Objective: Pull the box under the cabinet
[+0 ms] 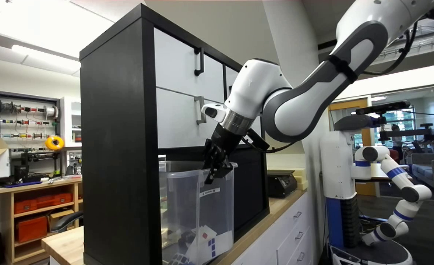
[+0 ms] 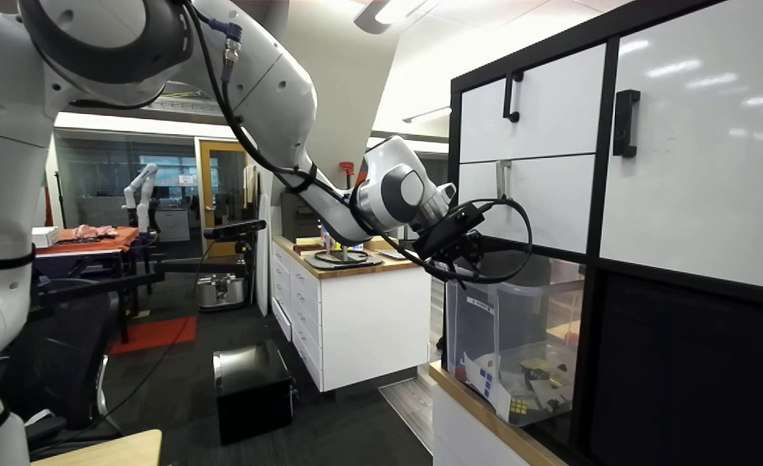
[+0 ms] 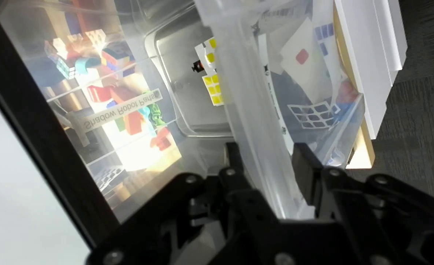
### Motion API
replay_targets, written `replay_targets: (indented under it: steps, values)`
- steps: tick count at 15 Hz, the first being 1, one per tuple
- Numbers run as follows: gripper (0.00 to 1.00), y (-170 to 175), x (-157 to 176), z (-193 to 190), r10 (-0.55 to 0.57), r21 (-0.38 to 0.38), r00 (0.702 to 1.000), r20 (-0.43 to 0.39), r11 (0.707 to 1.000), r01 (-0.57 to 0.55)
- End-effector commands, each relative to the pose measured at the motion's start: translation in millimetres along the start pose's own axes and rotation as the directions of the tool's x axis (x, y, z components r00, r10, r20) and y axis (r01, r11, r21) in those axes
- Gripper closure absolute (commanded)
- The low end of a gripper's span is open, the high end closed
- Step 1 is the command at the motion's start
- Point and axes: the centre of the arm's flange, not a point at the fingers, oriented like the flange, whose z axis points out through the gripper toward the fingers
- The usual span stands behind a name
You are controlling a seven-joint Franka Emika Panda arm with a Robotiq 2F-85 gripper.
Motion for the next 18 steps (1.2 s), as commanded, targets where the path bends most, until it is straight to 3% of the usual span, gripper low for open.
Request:
replay_targets:
  steps: [1, 15, 16, 17, 18]
  values:
    - [0.86, -26.8, -19.0, -29.7, -0.005, 0.008, 1.0, 0.011, 1.0, 0.005]
    - [0.86, -86.7, -57.2, -86.5, -0.011, 0.057, 0.999, 0.037, 0.998, 0.008]
    - [0.48, -88.4, -57.7, -88.3, -0.009, 0.059, 0.999, 0.043, 0.998, 0.006]
    - [0.34, -90.4, -58.6, -89.4, -0.01, 0.063, 0.999, 0.043, 0.998, 0.007]
    - [0.29, -91.6, -57.9, -90.3, -0.009, 0.068, 0.998, 0.055, 0.998, 0.006]
